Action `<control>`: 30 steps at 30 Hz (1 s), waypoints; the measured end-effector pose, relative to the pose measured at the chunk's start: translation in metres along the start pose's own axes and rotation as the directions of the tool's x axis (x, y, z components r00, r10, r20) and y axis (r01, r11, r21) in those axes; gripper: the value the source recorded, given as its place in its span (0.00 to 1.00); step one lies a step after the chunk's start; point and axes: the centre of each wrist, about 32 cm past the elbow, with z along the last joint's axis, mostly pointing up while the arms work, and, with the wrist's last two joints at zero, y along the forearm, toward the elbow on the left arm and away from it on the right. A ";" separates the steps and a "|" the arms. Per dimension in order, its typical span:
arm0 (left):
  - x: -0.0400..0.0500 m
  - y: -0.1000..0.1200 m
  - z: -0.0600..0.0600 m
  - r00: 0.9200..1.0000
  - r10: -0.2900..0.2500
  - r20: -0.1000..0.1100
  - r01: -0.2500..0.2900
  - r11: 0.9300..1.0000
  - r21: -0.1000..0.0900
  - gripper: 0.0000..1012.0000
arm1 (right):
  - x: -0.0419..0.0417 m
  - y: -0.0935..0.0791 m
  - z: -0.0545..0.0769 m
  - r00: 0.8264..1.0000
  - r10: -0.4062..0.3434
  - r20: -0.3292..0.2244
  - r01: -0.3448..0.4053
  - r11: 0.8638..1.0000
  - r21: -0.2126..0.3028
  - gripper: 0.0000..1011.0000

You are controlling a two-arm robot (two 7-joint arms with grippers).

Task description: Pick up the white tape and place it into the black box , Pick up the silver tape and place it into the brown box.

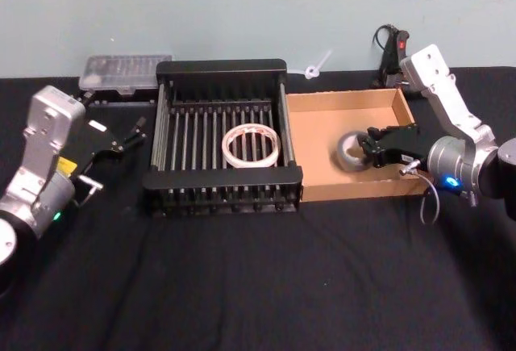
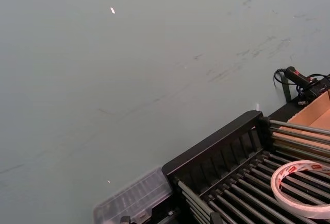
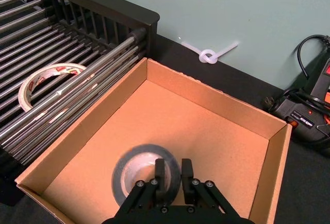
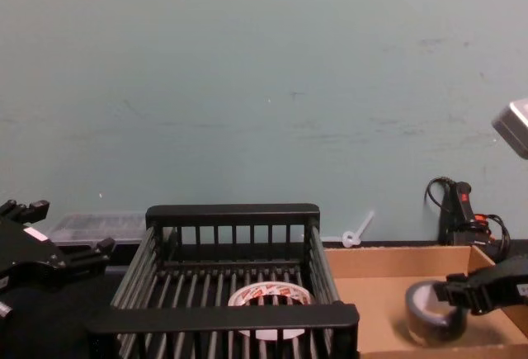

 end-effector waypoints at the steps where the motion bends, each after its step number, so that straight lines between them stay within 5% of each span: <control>1: 0.0000 0.000 0.000 1.000 0.000 0.000 0.000 1.000 0.000 0.99 | -0.0001 0.000 0.000 1.000 0.000 0.000 0.000 1.000 0.000 0.21; 22: 0.0000 0.000 0.000 1.000 0.000 0.000 0.000 1.000 0.000 0.99 | -0.0001 0.000 0.000 1.000 0.001 0.000 -0.001 1.000 0.001 0.87; 30: 0.0000 0.000 0.000 1.000 0.000 0.000 0.000 1.000 0.000 0.99 | 0.0000 -0.001 0.000 1.000 -0.001 -0.001 0.001 1.000 0.003 0.99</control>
